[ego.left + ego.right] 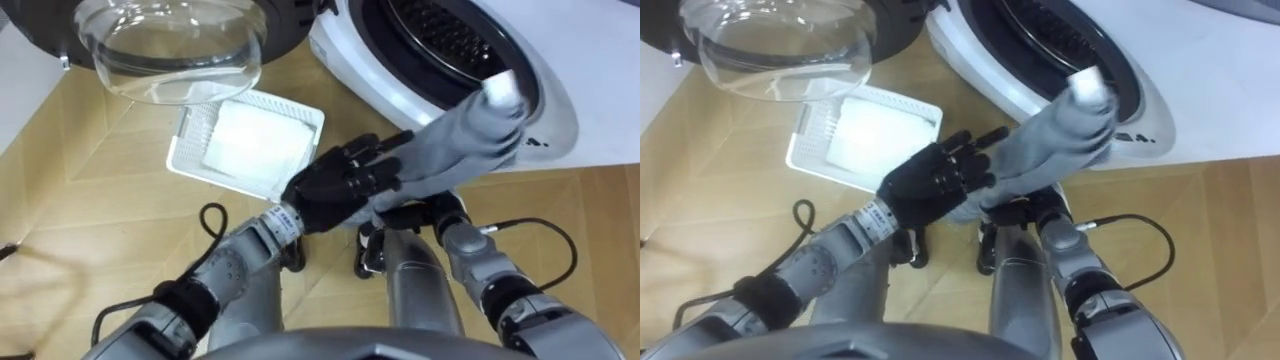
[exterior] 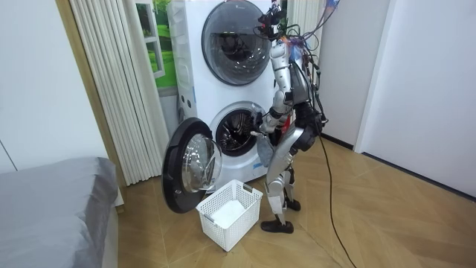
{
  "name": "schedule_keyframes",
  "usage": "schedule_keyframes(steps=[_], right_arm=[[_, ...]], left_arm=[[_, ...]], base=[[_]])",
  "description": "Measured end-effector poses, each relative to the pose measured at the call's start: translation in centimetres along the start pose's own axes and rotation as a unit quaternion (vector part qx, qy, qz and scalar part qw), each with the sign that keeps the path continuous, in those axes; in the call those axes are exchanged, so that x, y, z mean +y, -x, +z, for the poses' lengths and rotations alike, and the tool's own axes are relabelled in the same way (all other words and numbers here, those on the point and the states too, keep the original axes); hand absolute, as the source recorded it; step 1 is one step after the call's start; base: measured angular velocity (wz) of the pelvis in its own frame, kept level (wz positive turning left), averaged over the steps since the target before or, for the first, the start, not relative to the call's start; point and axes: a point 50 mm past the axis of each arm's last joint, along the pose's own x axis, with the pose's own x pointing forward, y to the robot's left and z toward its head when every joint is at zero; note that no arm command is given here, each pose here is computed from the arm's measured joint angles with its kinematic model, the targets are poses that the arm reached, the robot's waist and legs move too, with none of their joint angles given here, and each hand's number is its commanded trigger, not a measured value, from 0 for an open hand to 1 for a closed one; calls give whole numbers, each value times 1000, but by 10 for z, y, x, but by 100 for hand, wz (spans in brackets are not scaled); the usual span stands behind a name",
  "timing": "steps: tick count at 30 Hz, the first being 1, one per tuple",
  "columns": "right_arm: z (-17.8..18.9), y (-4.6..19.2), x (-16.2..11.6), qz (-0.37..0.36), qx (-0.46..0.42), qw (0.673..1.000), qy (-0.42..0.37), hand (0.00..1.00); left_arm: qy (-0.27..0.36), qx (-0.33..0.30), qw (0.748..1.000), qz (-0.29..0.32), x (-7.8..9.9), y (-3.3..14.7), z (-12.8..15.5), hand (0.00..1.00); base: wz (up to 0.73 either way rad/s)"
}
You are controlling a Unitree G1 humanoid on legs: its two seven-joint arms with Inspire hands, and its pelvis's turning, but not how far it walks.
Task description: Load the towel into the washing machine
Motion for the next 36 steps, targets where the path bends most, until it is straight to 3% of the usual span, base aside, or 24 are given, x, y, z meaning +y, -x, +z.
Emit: schedule_keyframes(steps=[8,15,23,36], right_arm=[[-2,1,-1,6,0,1000,-1,100],[1,1,-1,17,-9,1000,-6,100],[22,-6,-3,59,-25,998,5,100],[61,-18,-39,107,5,990,88,100]], left_arm=[[-75,-34,991,101,18,13,24,0],[-151,-45,971,177,20,10,31,0],[-195,-53,957,209,20,6,42,0],[-230,-61,949,206,12,-8,60,0]], base=[[0],[3],[3],[13]])
